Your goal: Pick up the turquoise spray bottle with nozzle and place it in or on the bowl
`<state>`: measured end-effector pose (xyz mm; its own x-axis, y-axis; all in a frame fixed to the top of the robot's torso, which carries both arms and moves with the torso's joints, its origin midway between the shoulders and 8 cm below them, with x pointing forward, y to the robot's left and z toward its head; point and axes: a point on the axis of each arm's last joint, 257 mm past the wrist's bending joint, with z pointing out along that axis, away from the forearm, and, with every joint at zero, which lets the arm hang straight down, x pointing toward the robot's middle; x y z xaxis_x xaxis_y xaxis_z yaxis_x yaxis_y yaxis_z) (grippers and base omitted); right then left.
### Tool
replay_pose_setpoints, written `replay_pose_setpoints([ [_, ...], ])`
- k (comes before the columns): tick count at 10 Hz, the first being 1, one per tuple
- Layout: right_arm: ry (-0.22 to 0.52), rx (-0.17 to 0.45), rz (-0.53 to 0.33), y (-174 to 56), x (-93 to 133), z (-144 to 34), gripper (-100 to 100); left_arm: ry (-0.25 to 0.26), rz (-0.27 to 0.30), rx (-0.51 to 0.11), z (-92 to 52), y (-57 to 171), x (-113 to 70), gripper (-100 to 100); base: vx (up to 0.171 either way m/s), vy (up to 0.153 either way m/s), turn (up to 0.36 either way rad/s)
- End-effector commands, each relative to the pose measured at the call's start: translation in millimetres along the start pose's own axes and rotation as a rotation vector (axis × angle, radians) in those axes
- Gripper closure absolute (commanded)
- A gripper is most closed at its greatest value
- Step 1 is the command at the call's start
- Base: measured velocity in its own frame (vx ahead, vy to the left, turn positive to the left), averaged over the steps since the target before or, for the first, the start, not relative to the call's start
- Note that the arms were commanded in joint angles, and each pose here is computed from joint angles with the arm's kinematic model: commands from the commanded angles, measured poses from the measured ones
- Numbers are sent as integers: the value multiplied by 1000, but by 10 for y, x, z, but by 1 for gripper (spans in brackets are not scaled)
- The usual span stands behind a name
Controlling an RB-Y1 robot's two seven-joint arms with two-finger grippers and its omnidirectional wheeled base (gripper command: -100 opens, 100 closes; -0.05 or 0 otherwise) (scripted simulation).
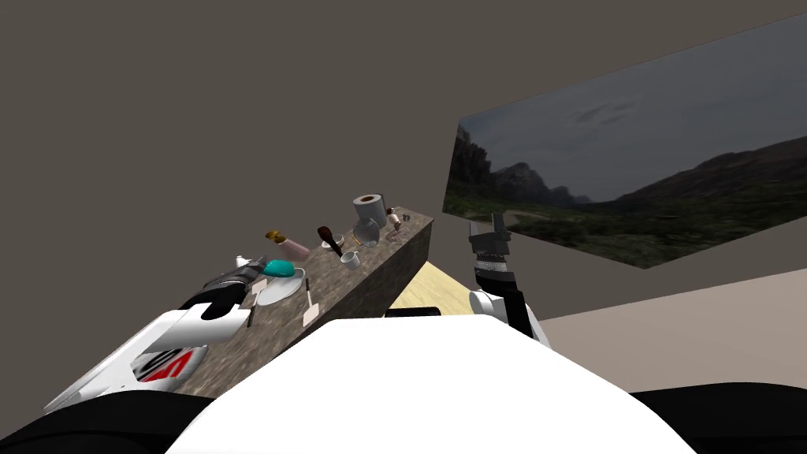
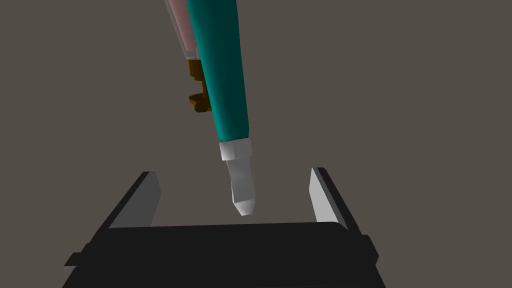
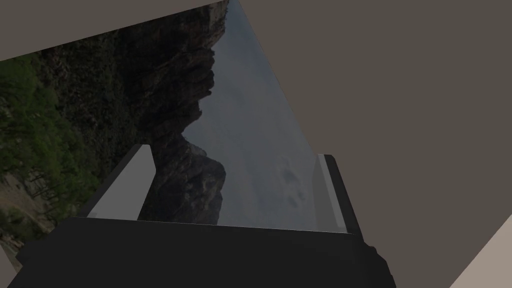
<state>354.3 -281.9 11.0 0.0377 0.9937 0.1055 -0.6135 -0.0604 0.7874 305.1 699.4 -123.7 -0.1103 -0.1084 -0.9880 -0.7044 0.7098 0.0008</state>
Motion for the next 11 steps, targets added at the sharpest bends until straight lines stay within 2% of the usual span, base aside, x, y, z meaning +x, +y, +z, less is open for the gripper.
replay_pose_setpoints([
  [1,0,0,0,0,0,0,0,-5,0,-11,-29,65,-137,-100,-35,-17,-64],
  [4,0,0,0,0,0,0,0,-12,1,-24,-56,114,-368,-100,-27,-16,-64],
  [5,0,0,0,0,0,0,0,-11,1,-21,-60,92,-313,-100,-13,-3,-8],
  [6,0,0,0,0,0,0,0,-11,1,-23,-60,100,-315,0,0,0,0],
  [11,0,0,0,0,0,0,0,-10,1,-24,-61,103,-313,0,0,0,0],
])
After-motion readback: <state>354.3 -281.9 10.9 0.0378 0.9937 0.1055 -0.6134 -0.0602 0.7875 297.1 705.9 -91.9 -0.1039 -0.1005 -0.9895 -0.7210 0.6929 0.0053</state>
